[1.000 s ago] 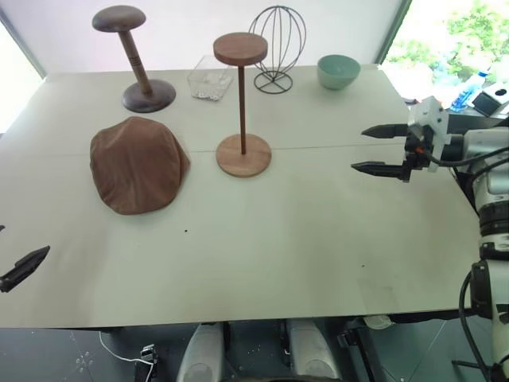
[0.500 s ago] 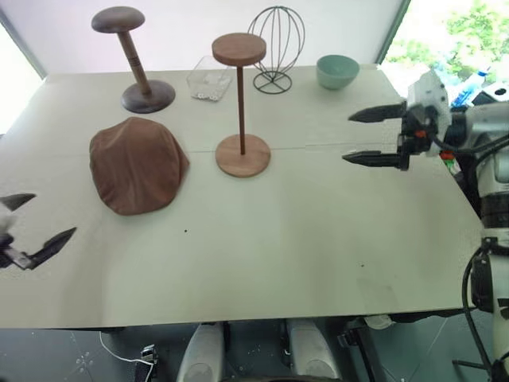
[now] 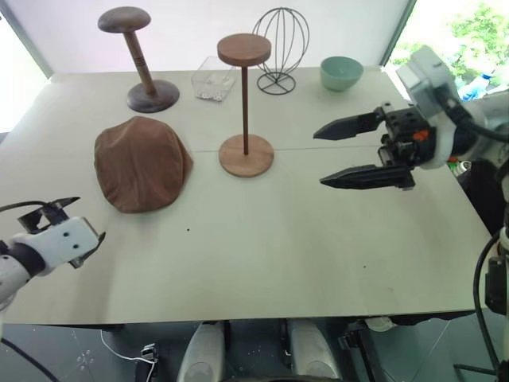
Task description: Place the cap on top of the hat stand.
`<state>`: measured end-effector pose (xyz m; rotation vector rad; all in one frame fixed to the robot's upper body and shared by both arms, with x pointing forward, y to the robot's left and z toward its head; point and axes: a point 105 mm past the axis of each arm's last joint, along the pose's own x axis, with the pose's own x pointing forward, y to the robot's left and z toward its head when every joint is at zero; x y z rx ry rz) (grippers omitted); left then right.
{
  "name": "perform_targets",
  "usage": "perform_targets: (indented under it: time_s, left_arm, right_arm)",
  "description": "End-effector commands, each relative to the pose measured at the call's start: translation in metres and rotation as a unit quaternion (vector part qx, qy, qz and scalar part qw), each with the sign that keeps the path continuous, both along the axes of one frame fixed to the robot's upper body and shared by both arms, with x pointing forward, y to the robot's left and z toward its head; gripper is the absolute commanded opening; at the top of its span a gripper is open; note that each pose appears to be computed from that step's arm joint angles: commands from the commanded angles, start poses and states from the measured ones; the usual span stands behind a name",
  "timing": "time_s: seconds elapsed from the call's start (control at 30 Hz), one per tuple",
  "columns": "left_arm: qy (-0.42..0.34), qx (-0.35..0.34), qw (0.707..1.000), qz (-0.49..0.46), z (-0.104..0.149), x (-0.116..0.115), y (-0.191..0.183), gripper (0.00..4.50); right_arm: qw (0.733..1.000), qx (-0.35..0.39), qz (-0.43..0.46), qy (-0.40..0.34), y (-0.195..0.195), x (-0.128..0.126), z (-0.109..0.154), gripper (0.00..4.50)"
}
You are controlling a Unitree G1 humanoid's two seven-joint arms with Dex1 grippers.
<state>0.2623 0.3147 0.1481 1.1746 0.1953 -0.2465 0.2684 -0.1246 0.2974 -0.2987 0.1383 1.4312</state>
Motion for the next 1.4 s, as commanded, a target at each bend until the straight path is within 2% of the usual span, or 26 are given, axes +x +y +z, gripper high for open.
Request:
perform_targets:
  time_s: [0.03,0.17,0.33,0.6,0.9,1.03,1.13,1.17,1.27,1.37,1.4]
  left_arm:
    - [-0.042,0.025,0.999,-0.020,-0.004,0.016,-0.011,4.47]
    - [-0.027,0.049,0.998,-0.037,-0.030,0.024,-0.010,4.47]
    - [-0.026,0.070,0.996,-0.052,-0.038,0.034,-0.011,4.47]
    - [-0.118,0.096,0.987,-0.054,-0.030,0.077,-0.028,4.47]
    - [-0.190,0.118,0.975,-0.014,-0.021,0.097,-0.020,4.47]
    - [-0.193,0.114,0.974,0.005,-0.022,0.105,-0.017,4.47]
    - [-0.194,0.109,0.975,0.000,-0.022,0.107,-0.018,3.66]
    - [-0.195,0.108,0.975,-0.001,-0.020,0.107,-0.018,3.26]
    - [-0.199,0.107,0.974,0.000,-0.015,0.108,-0.016,1.55]
    - [-0.206,0.106,0.973,0.004,-0.008,0.108,-0.013,0.04]
    - [-0.208,0.105,0.972,0.007,-0.006,0.107,-0.011,0.04]
  right_arm:
    - [1.000,0.022,-0.002,-0.013,0.005,-0.008,0.009,4.50]
    - [0.999,0.037,-0.016,-0.008,0.010,-0.006,0.009,4.50]
    - [0.998,0.048,-0.033,-0.013,0.013,-0.003,0.010,4.50]
    - [0.997,0.065,-0.042,-0.014,0.021,-0.004,0.014,4.50]
    - [0.996,0.075,-0.052,-0.026,0.026,-0.003,0.021,4.50]
    - [0.995,0.078,-0.055,-0.026,0.024,-0.004,0.021,4.50]
    - [0.995,0.078,-0.057,-0.028,0.024,-0.003,0.021,4.50]
    - [0.995,0.077,-0.059,-0.028,0.023,-0.003,0.021,4.50]
    - [0.995,0.075,-0.060,-0.031,0.023,-0.004,0.022,4.50]
    - [0.995,0.078,-0.059,-0.031,0.020,-0.003,0.023,4.50]
    - [0.995,0.082,-0.060,-0.027,0.018,-0.003,0.024,4.50]
